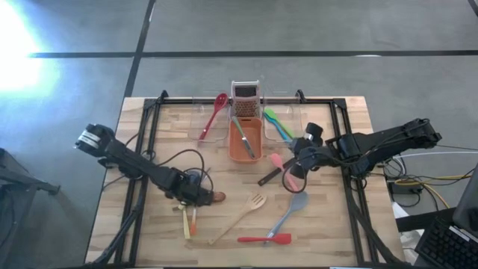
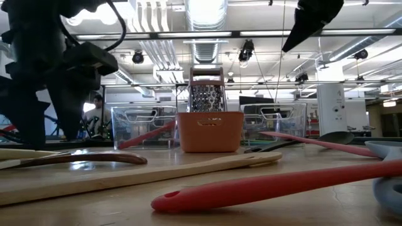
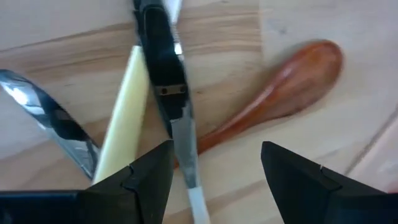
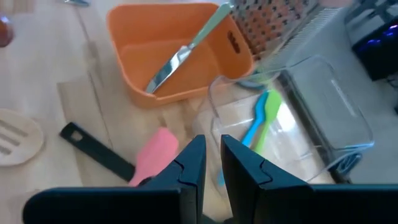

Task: Pick & Place Kitchen Items
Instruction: Put the orange table knife into the orange bin

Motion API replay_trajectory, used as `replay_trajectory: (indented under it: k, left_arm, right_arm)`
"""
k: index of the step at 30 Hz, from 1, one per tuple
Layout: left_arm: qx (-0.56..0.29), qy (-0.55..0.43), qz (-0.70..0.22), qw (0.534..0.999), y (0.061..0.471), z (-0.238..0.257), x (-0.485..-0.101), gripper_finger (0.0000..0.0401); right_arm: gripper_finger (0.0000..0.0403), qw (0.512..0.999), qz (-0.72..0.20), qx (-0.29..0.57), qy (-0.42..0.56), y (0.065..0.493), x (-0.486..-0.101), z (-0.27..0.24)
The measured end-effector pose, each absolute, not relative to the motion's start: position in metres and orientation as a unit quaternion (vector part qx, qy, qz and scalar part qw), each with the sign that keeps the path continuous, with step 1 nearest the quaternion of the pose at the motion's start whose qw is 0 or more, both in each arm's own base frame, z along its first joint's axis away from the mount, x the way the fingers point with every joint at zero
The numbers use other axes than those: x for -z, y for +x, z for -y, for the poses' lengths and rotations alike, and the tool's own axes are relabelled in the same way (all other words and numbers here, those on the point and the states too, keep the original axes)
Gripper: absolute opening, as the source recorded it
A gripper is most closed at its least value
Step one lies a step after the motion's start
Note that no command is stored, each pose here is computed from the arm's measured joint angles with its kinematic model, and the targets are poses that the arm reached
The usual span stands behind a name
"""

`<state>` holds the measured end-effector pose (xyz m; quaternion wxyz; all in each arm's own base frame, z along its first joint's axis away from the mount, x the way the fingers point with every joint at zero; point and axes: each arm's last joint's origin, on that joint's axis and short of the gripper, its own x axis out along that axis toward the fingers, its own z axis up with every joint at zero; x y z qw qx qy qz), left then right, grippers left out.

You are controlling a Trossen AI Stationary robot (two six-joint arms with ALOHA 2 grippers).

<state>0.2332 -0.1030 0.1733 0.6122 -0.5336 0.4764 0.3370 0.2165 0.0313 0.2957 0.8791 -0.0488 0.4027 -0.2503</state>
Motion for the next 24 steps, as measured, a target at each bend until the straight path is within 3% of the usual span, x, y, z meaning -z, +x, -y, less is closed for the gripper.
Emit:
replay_trajectory:
  k: [24]
  left_arm:
    - [-0.367, -0.539, -0.454, 0.607, 0.228, 0.095, -0.151, 0.0243]
  right_arm:
    - [0.0045, 0.884, -0.392, 0.248, -0.051, 0.218, -0.297, -0.032]
